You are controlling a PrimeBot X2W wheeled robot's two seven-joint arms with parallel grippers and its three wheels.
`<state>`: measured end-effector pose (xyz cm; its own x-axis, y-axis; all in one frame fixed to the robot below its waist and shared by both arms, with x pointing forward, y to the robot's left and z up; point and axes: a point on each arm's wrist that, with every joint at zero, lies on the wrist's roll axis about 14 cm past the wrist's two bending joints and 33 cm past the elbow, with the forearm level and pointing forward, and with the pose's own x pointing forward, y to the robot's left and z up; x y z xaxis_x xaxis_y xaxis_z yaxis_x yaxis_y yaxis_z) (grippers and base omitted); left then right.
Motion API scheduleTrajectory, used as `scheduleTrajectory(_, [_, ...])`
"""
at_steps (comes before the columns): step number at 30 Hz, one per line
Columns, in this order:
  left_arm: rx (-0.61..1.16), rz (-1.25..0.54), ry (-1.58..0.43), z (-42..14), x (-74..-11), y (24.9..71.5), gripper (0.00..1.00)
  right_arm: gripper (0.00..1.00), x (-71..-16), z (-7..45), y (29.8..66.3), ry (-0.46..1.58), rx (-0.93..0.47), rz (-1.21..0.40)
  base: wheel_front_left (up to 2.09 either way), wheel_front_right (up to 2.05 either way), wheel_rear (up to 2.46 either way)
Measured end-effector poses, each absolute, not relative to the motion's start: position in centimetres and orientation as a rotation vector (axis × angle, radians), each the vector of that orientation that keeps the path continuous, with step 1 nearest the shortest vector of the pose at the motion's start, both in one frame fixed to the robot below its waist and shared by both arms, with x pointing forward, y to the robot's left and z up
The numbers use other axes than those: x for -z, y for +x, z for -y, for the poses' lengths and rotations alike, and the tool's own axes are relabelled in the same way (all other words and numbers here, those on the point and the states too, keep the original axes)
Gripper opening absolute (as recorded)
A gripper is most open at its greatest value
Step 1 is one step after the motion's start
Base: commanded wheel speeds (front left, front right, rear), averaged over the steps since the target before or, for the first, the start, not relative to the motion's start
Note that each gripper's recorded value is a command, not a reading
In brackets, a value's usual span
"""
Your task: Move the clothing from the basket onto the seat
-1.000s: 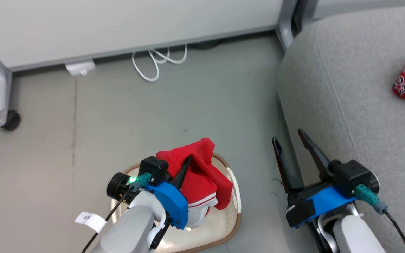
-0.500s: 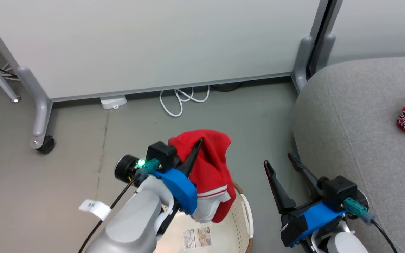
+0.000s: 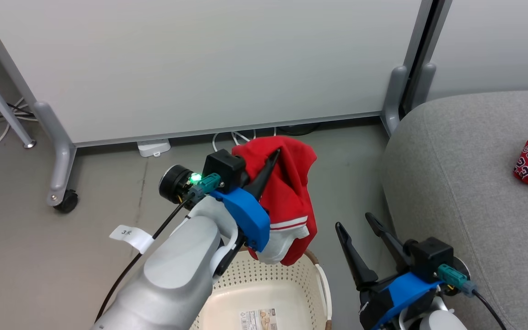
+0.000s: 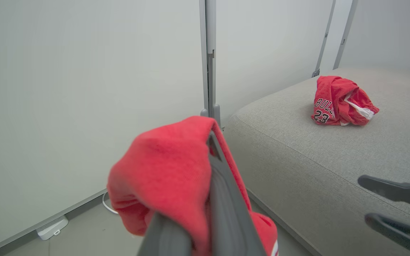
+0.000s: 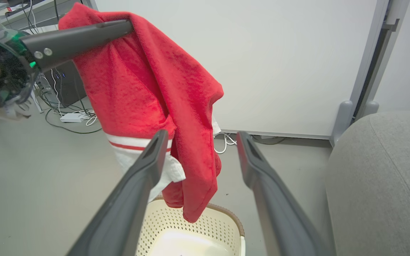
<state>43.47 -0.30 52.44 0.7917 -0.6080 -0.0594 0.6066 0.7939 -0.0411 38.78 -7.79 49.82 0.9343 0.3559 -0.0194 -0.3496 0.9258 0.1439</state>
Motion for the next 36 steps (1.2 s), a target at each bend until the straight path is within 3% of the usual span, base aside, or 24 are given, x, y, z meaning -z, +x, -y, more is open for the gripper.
scheduleTrajectory(23, [0.773, -0.048, -0.009, 3.8, -53.9, 41.6, 0.0, 1.0, -50.0, 8.2, 38.6, 0.14, -0.35, -0.043, 0.0, 0.0, 0.0])
scheduleTrajectory(36, [0.784, -0.072, -0.003, 4.2, -53.0, 41.2, 0.0, 1.0, -50.2, 7.9, 41.1, 0.099, -0.362, -0.09, 0.0, 0.0, 0.0])
